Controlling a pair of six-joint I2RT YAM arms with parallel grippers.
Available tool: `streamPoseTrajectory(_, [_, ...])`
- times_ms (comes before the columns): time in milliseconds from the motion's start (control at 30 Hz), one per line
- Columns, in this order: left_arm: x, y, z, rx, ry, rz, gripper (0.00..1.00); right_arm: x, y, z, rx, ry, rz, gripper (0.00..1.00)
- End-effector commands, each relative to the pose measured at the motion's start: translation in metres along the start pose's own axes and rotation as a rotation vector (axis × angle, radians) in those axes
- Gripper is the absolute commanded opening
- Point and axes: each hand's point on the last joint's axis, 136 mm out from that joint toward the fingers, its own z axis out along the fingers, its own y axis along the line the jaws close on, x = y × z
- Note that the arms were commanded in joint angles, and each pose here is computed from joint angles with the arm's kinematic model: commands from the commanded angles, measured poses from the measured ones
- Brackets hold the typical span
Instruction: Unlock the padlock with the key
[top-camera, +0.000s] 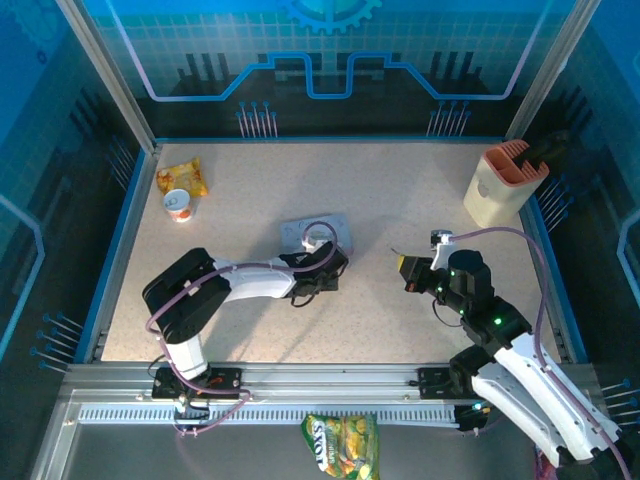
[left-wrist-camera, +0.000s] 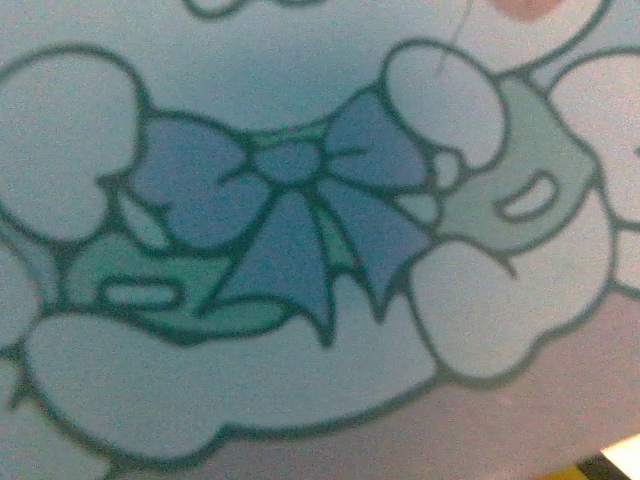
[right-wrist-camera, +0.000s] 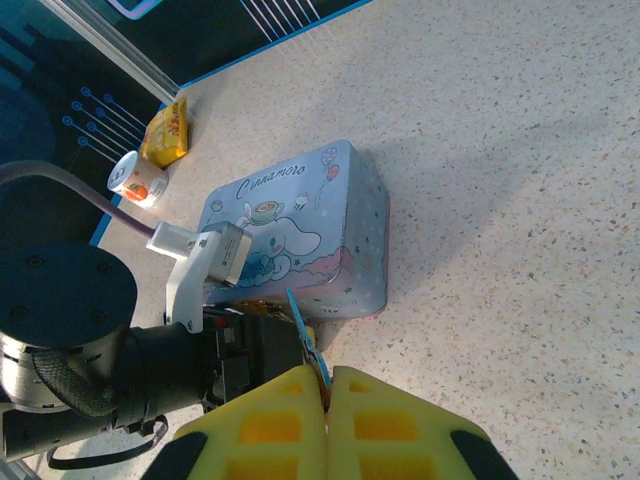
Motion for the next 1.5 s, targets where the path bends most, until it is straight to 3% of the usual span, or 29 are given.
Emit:
streamPoseTrajectory(0, [-0.004, -0.006, -0.006, 0.069, -0.058, -0.036, 0.38, -0.004, 0.003, -0.002, -0.02, -0.021, 0.01, 0.0])
streamPoseTrajectory(233, [-0.008, -0.007, -0.031, 0.208, -0.178, 0.019, 0.53, -0.003, 0.003, -0.001, -0.023, -0.015, 0.011, 0.0])
streamPoseTrajectory(367, [-0.001, -0.003, -0.039, 0.33, -0.241, 0.052, 0.58, -0.005, 0.007, 0.0, -0.034, -0.01, 0.015, 0.0])
streamPoseTrajectory(533, [0.003, -0.004, -0.039, 0.452, -0.239, 0.073, 0.58, -0.006, 0.009, 0.001, -0.046, -0.015, 0.025, 0.0])
streamPoseTrajectory(1067, [-0.008, 0.001, -0.012, 0.403, -0.227, 0.065, 0.56, -0.004, 0.012, -0.006, -0.059, -0.009, 0.027, 0.0])
streamPoseTrajectory(1467, [-0.014, -0.009, 0.002, 0.405, -0.238, 0.056, 0.36, 0.003, 0.006, -0.002, -0.047, 0.008, 0.037, 0.0])
